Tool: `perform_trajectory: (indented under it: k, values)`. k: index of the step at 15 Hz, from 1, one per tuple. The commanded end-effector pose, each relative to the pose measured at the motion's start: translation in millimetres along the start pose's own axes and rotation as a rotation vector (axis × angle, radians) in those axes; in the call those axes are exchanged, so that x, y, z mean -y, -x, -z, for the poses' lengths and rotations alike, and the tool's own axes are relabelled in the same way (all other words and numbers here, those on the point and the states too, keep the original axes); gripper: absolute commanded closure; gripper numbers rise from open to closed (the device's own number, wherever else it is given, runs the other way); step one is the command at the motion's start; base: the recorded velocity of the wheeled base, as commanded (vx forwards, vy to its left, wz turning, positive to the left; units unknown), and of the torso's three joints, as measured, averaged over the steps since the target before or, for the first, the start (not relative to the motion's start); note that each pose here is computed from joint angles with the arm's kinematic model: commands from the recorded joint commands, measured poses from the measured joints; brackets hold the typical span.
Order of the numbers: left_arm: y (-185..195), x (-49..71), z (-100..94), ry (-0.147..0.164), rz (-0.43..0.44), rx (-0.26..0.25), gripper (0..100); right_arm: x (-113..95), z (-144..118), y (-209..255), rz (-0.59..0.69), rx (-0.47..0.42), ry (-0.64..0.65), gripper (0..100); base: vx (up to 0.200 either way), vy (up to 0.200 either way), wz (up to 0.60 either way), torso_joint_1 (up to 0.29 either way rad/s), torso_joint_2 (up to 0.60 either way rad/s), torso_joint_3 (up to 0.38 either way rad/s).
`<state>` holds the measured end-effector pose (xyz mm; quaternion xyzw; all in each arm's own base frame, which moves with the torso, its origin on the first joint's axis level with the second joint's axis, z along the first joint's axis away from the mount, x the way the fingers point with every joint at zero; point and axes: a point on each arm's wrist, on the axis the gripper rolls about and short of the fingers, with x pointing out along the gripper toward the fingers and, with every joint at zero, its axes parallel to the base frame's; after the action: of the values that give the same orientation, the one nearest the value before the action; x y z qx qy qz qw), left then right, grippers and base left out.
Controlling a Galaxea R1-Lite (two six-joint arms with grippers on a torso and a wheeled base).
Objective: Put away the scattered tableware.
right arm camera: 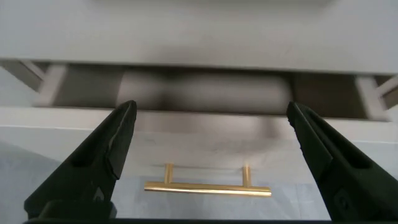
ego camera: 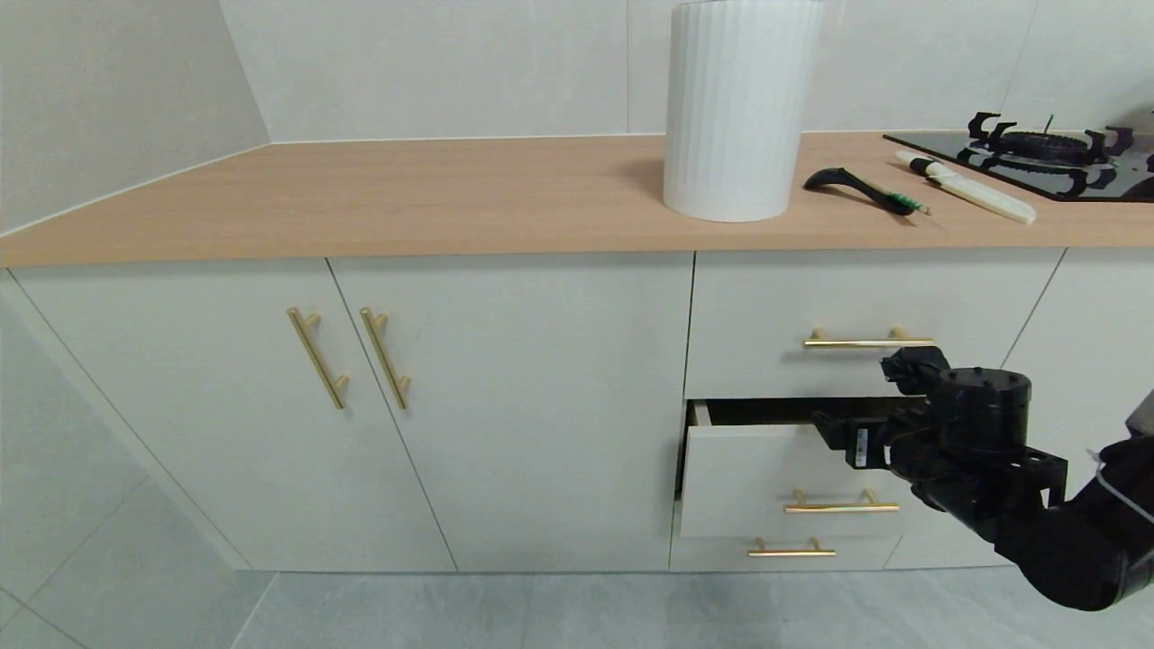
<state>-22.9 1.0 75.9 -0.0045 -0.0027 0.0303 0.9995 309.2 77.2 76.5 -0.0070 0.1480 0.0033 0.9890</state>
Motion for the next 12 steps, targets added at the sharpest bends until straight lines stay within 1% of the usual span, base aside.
perform_trajectory:
  k: [1,7,11,12]
  values:
    - [-0.1,0.0,-0.1,0.0,-0.001,0.0,0,-2.0,16.5,-12.2,0.012,-0.035,0.01,0,0.0,0.0,0.0,0.0,0.0,0.0]
    - [-0.1,0.0,-0.1,0.0,-0.001,0.0,0,-2.8,15.4,-18.6,0.026,-0.016,0.005,0,0.0,0.0,0.0,0.0,0.0,0.0]
    - [-0.1,0.0,-0.1,0.0,-0.001,0.0,0,-4.4,12.5,-24.7,0.054,0.011,-0.024,0,0.0,0.0,0.0,0.0,0.0,0.0]
    - [-0.1,0.0,-0.1,0.0,-0.001,0.0,0,-4.0,15.3,-26.2,0.059,0.003,-0.022,0,0.0,0.0,0.0,0.0,0.0,0.0]
